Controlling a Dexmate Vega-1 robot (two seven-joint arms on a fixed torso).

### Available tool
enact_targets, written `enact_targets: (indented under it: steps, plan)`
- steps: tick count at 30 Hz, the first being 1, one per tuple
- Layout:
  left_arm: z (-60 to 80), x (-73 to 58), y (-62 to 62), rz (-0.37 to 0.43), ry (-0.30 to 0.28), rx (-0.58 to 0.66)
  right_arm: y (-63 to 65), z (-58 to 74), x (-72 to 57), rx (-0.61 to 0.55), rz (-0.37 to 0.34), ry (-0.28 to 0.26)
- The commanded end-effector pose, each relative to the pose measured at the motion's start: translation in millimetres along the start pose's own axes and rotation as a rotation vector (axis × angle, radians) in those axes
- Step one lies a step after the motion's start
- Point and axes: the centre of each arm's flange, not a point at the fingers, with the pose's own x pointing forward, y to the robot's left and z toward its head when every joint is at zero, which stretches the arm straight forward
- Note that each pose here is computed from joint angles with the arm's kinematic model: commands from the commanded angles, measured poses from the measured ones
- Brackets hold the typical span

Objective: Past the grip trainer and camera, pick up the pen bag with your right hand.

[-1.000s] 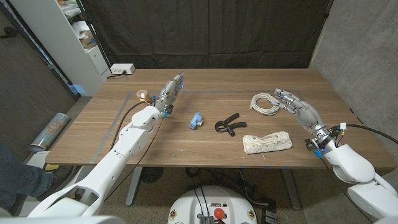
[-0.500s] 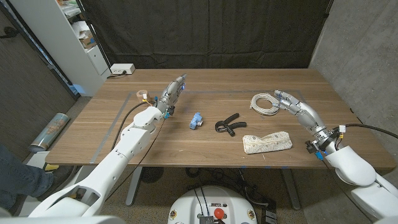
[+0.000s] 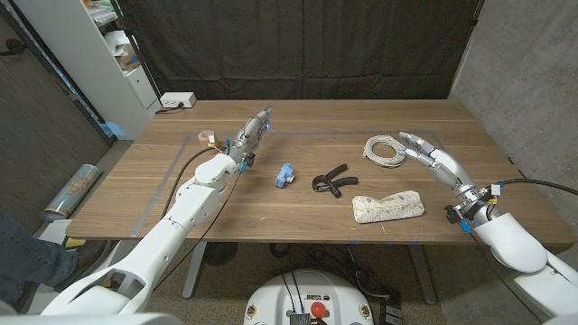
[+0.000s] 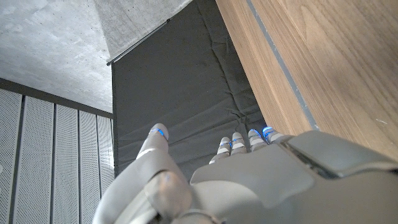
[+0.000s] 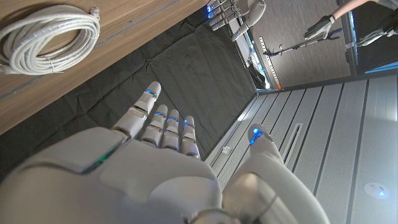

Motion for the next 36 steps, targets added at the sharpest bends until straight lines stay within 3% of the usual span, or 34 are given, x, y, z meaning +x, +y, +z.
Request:
enact_targets:
  steps: [1, 9, 20, 36]
  plan:
    - [0.4, -0.4, -0.2, 0.005, 0.002, 0.009, -0.9, 4.5, -1.8, -0.15, 0.02, 0.007]
    - [-0.9, -0.9, 1.9, 0.006, 0.004, 0.005, -0.9, 7.8, 1.1, -0.187, 0.026, -0.004]
    - [-0.5, -2.1, 1.8, 0.01, -0.003, 0.002, -2.3, 14.3, 3.7, -0.332, 0.077, -0.01]
    - [0.1, -0.4, -4.1, 0.005, -0.006, 0.004, -9.8, 19.0, -3.7, -0.446, 0.125, -0.003]
